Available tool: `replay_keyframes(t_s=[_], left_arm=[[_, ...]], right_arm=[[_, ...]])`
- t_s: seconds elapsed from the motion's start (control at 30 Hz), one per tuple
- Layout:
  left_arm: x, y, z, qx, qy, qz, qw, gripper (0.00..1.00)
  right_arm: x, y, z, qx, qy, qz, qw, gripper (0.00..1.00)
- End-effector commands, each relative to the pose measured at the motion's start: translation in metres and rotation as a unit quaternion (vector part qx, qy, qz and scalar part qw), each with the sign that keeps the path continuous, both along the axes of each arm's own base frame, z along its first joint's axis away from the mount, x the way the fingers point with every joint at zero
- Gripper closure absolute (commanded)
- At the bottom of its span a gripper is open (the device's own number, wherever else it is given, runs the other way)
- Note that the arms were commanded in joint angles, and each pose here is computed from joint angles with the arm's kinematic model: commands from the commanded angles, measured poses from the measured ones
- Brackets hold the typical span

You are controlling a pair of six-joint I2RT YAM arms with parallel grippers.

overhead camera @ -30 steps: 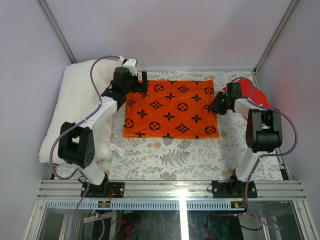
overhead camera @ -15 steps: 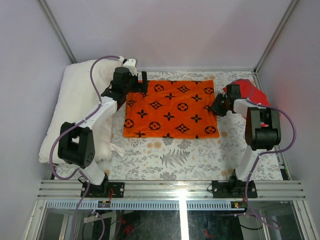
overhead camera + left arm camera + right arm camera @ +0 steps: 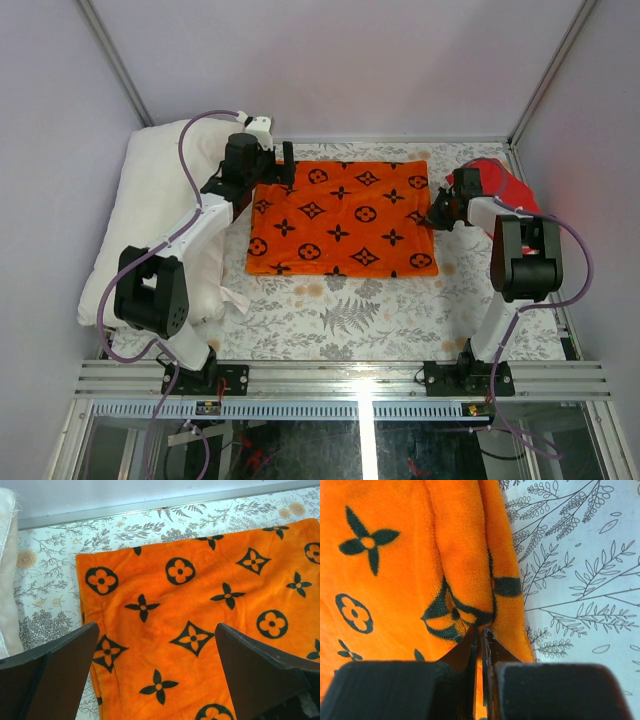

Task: Remove the pillowcase from the pillow
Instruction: Adjust the pillowcase at the center of the board.

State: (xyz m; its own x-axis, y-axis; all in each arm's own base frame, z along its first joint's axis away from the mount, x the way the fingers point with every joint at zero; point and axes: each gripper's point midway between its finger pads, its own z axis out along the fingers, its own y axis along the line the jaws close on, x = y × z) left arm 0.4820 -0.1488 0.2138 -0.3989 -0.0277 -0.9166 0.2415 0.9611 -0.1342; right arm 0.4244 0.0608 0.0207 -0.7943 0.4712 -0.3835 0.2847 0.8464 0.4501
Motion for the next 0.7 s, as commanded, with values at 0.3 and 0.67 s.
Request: replay_keyframes(t_s=[0.3, 0.67], left_arm=[[0.000, 0.005, 0.016, 0.010, -0.023, 0.008, 1.000, 0.00], [0.002, 0.008, 0.011, 0.017, -0.016, 0.017, 1.000, 0.00]], right_arm=[[0.002, -0.027, 0.028, -0.068, -0.003, -0.044, 0.997, 1.00], [-0.004, -0.044, 0.023, -0.107, 0.014, -0.073, 0.991, 0.99]])
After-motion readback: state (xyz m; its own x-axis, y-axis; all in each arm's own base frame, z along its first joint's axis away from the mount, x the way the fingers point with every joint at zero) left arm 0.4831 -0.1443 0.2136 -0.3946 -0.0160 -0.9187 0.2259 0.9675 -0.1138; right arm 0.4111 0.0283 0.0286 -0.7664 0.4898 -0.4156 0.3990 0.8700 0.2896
